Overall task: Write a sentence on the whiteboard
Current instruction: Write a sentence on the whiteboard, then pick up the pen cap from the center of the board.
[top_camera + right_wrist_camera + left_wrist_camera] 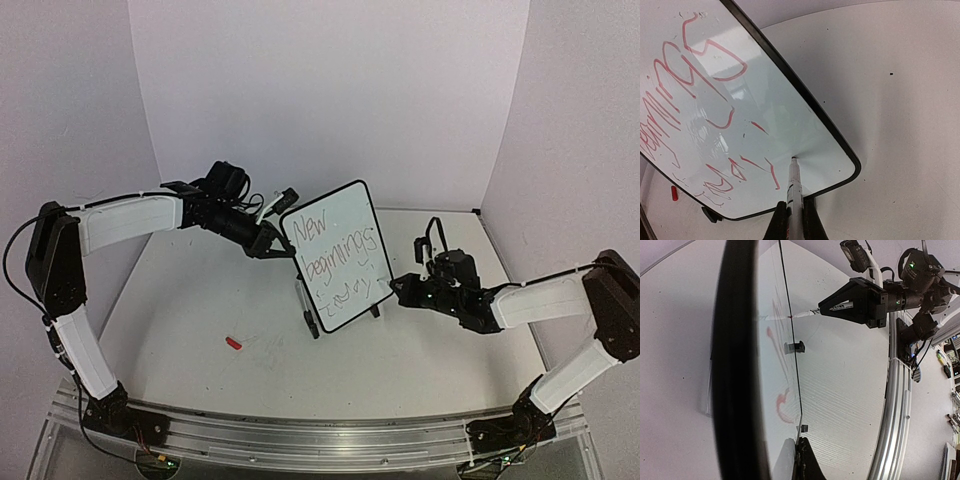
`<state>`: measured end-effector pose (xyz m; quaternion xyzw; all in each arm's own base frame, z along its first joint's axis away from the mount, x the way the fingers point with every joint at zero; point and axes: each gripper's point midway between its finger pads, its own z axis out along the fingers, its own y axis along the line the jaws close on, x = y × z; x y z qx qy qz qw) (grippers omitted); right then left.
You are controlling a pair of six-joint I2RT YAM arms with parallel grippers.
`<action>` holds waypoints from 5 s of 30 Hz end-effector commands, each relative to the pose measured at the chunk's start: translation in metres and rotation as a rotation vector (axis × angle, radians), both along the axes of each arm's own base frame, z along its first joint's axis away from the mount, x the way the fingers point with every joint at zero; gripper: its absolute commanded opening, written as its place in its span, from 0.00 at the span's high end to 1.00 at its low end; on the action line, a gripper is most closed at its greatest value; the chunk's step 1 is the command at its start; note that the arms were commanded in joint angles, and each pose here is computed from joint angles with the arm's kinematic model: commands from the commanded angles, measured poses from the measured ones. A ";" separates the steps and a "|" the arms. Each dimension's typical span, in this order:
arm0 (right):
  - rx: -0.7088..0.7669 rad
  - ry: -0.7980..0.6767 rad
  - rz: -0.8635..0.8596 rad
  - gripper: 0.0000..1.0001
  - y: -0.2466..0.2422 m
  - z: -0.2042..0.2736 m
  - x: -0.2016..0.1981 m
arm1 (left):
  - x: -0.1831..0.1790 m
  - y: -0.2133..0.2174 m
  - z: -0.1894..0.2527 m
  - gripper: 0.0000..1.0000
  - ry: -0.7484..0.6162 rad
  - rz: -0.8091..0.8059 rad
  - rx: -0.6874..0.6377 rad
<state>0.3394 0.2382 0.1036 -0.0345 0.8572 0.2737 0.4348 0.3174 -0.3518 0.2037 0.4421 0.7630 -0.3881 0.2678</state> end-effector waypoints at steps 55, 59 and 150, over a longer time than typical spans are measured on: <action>0.015 -0.011 -0.023 1.00 -0.001 0.000 0.002 | -0.004 0.000 -0.009 1.00 -0.013 -0.017 0.030; 0.009 -0.016 -0.023 1.00 0.000 -0.001 0.005 | -0.004 0.000 -0.009 1.00 -0.012 -0.017 0.031; 0.085 -0.112 0.194 1.00 -0.003 0.090 -0.058 | -0.063 0.128 -0.081 0.21 0.282 0.769 -0.038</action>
